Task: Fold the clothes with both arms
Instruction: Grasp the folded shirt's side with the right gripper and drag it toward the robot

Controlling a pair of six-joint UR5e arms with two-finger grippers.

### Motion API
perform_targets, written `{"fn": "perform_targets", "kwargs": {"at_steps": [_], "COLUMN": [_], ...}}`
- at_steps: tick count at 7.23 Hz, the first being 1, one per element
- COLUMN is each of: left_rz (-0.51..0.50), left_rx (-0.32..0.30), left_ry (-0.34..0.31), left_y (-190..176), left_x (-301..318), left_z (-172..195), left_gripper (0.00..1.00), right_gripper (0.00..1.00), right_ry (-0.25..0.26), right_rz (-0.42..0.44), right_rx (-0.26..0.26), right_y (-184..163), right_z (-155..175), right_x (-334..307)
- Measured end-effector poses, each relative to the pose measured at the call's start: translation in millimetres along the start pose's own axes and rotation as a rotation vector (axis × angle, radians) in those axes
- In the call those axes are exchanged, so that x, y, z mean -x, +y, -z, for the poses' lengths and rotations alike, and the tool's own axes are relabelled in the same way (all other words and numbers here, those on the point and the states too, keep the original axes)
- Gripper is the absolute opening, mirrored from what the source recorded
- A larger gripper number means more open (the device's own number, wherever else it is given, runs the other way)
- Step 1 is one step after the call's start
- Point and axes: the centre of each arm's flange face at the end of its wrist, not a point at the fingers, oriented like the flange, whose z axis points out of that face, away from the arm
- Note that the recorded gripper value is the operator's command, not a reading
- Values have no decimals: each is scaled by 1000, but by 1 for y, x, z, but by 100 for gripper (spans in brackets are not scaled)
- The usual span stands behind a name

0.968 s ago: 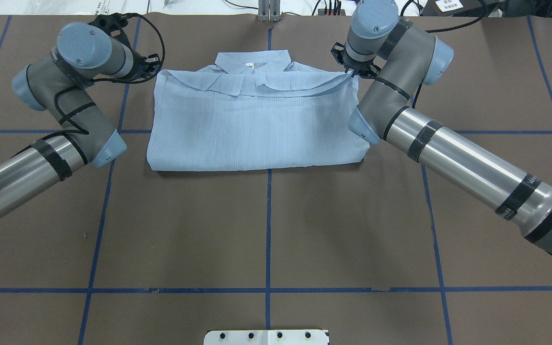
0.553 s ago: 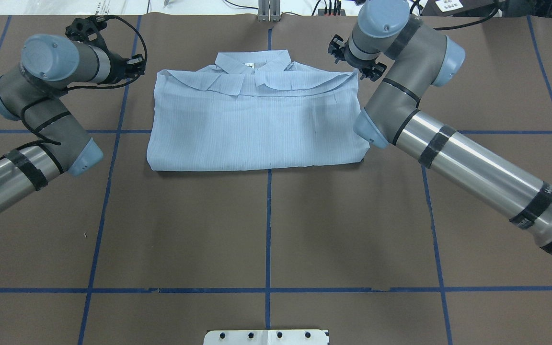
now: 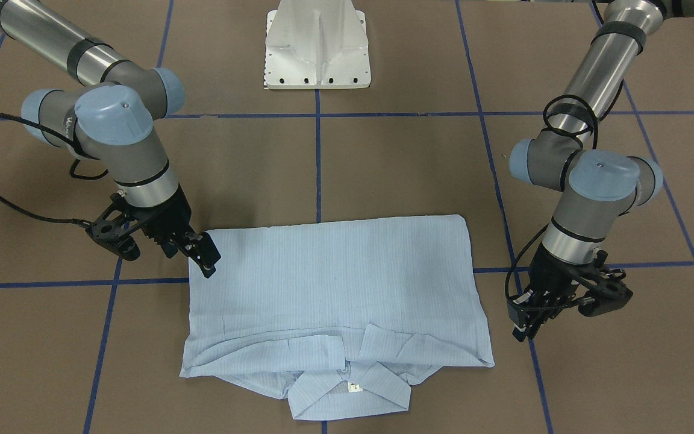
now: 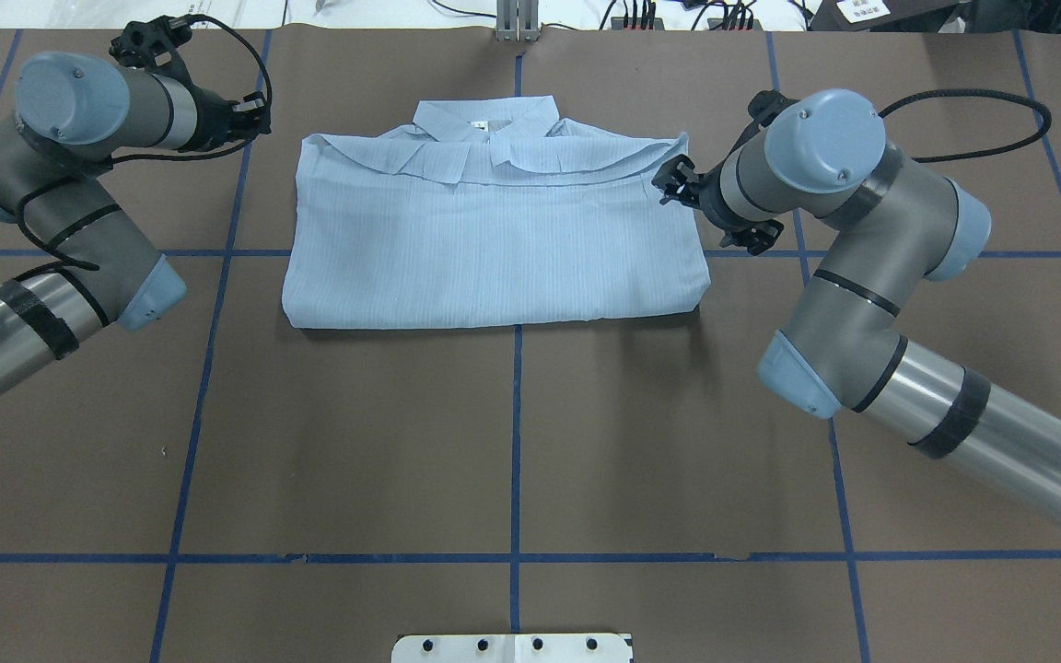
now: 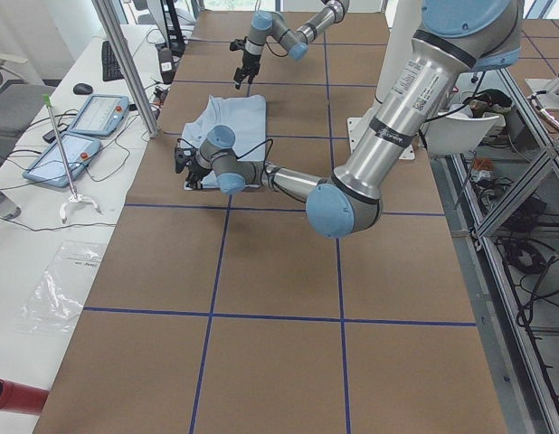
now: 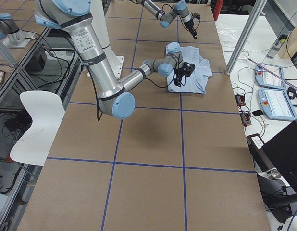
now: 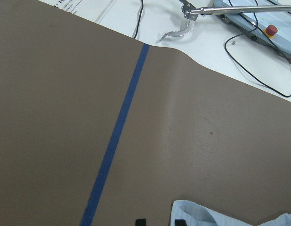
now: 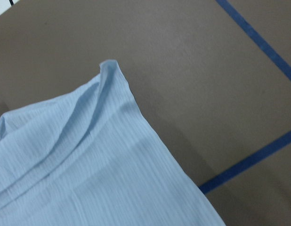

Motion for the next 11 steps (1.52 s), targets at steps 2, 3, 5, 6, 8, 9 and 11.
{"fn": "perform_targets", "kwargs": {"at_steps": [2, 3, 5, 6, 8, 9, 11], "left_rz": [-8, -20, -36, -38, -46, -50, -53], "left_rx": [7, 6, 5, 5, 6, 5, 5], "left_ry": [11, 13, 16, 15, 11, 10, 8], "left_y": [-1, -2, -3, -3, -3, -3, -3], "left_x": [-4, -4, -5, -4, -3, -2, -2], "left_z": [3, 4, 5, 6, 5, 5, 4], "left_gripper": [32, 32, 32, 31, 32, 32, 32], "right_gripper": [96, 94, 94, 83, 16, 0, 0], "right_ry": [14, 24, 53, 64, 85, 91, 94], "right_rz": [6, 7, 3, -10, -42, -47, -48], "right_rx": [32, 36, 35, 32, 33, 35, 57], "right_y": [28, 32, 30, 27, 25, 24, 26], "right_z": [-11, -17, -32, -37, -44, -46, -45], "right_x": [-9, -12, -17, -21, -31, -34, -36]}}
